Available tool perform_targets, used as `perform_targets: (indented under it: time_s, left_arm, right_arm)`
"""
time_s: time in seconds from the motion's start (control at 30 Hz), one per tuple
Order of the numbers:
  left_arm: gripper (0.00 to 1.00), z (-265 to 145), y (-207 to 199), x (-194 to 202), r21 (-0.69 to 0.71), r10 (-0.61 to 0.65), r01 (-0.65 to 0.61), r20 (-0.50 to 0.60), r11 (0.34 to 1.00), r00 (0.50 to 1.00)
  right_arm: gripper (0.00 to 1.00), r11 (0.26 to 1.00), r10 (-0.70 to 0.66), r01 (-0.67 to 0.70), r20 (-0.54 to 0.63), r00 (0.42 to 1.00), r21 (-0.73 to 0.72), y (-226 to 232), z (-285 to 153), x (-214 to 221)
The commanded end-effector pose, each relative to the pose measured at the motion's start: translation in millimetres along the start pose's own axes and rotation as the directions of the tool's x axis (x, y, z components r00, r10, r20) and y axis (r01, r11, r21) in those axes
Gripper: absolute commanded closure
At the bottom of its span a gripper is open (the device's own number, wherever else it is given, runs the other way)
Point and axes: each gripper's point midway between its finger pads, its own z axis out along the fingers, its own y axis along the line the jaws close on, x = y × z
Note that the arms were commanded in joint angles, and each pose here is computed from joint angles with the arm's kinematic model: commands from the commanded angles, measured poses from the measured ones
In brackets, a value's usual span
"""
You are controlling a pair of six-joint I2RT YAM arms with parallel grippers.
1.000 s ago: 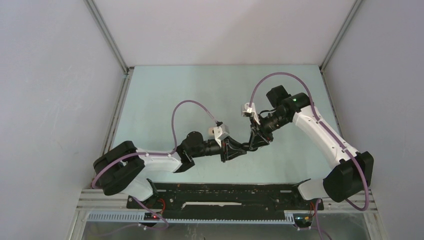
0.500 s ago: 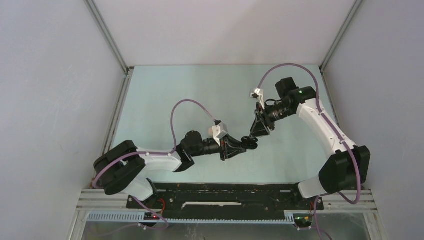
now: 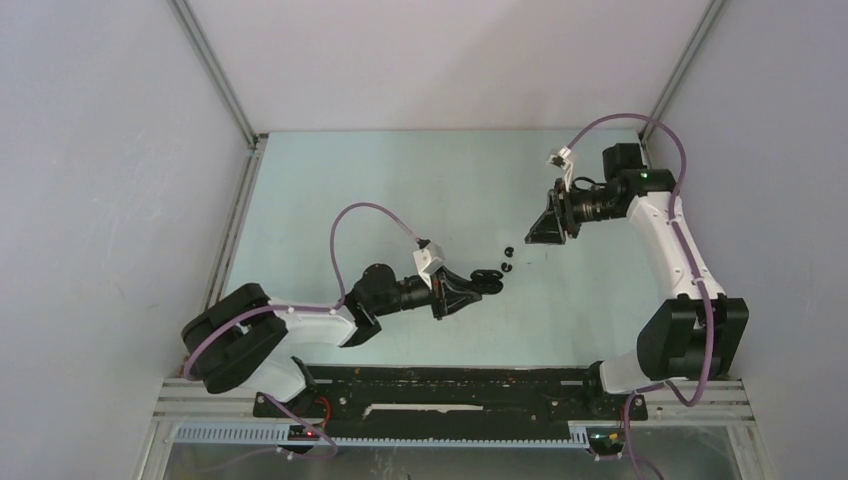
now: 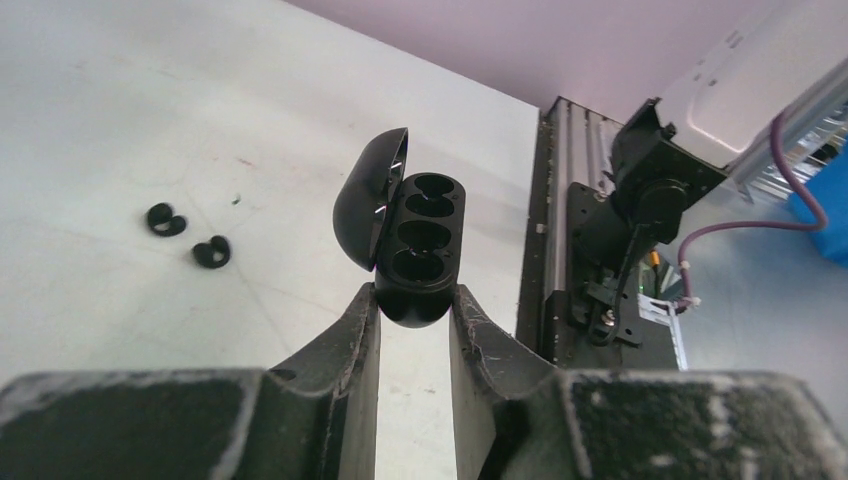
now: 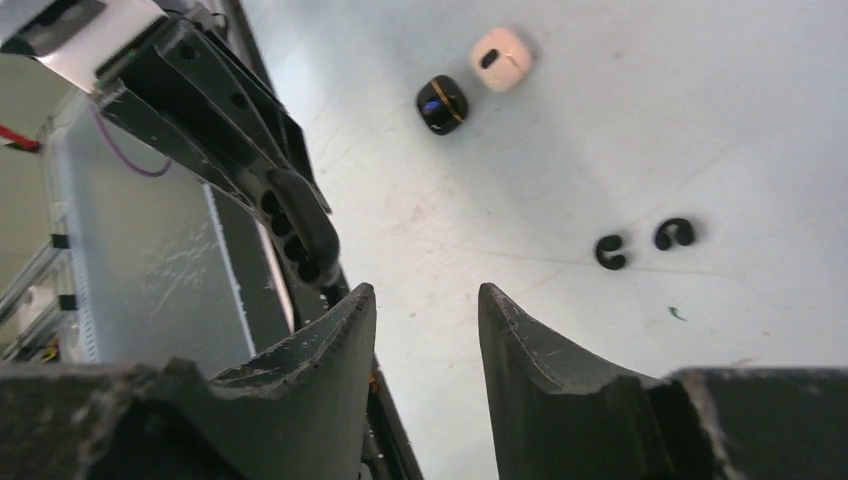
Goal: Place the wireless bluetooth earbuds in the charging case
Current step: Pick up the earbud from the center of the board.
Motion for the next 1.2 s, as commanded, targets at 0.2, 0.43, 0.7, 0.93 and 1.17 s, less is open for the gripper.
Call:
perform_targets:
  time_s: [0.2,0.43,0.7,0.93,1.17]
  left_arm:
    - [1.00,-12.9,13.6,-32.8,-0.094,0.012,-0.004,0.088,0.996,0.996]
    - [1.00,-23.4,13.3,-38.0,-0.125,0.015,-0.002,0.097,0.992,0.995]
    - [1.00,-37.6,26.3,-40.4,-0.204,0.014,0.006,0.096,0.979,0.995]
    - [1.00,-39.8,30.0,-39.4,-0.221,0.010,0.010,0.091,0.975,0.996]
    - [1.00,-39.0,34.9,-37.0,-0.234,-0.001,0.022,0.087,0.972,0.996]
  right_arm:
    - [0.78,0.984,0.002,0.019,-0.119,0.993,0.178,-83.7,11.6,38.5]
    - [0.82,0.968,-0.182,0.213,-0.218,0.959,0.129,-92.9,42.9,67.6]
    - [0.70,0.784,-0.564,0.602,-0.228,0.793,0.154,-105.6,62.5,92.8]
    - [0.74,0.744,-0.608,0.657,-0.286,0.741,0.122,-116.3,74.2,103.5]
    - [0.75,0.720,-0.637,0.688,-0.308,0.706,0.089,-121.3,86.4,107.1]
